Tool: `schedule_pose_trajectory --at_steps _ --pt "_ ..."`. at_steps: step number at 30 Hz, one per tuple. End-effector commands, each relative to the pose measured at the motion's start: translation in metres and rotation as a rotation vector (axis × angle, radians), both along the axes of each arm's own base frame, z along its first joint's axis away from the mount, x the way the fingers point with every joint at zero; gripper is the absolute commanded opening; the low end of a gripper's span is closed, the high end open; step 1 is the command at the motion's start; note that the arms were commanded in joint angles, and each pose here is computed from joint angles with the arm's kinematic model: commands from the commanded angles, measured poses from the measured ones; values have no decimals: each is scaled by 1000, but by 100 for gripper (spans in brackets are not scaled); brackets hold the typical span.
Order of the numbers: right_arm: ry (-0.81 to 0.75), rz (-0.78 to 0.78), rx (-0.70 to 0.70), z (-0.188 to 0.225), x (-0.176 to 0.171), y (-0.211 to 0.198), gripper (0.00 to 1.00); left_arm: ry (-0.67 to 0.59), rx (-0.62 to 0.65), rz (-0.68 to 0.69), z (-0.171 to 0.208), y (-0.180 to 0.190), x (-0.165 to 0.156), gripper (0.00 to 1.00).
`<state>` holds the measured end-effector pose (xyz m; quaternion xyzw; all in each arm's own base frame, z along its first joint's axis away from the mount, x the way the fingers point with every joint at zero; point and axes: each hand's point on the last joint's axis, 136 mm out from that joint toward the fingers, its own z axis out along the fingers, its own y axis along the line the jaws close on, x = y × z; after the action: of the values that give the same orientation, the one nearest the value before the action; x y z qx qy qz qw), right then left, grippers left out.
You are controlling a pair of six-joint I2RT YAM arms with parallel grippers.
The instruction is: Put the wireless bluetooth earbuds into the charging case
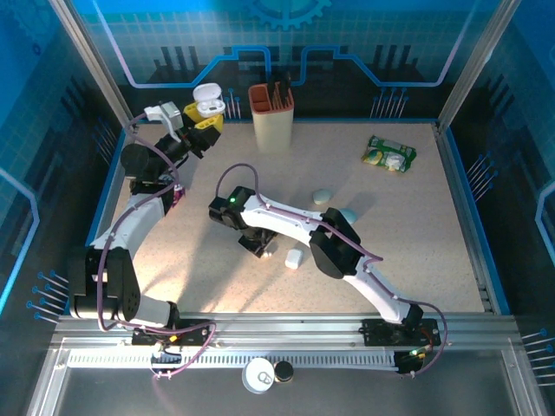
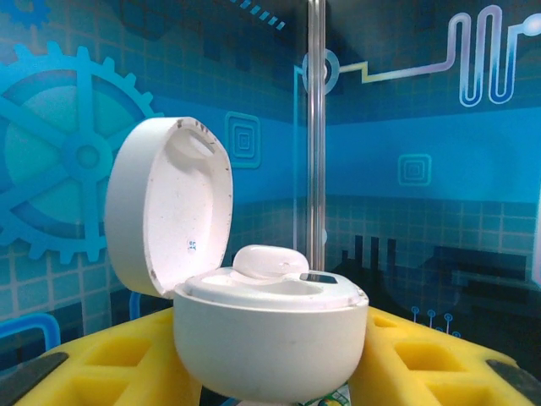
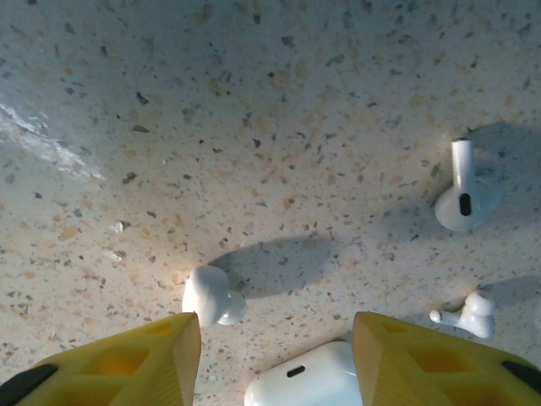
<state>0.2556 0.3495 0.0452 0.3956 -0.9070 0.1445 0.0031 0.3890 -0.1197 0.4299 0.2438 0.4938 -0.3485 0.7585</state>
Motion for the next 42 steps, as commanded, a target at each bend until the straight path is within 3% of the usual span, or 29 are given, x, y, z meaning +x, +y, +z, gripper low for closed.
schedule_pose_trajectory --at_steps 1,17,42 --pt "11 14 -60 -4 -8 -2 50 -70 -20 13 18 5 -4 45" --pt "35 50 -95 -18 -13 2 44 -71 -30 11 12 6 -4 45" --pt "13 25 -86 -14 0 -2 19 -57 -10 13 2 4 -3 45"
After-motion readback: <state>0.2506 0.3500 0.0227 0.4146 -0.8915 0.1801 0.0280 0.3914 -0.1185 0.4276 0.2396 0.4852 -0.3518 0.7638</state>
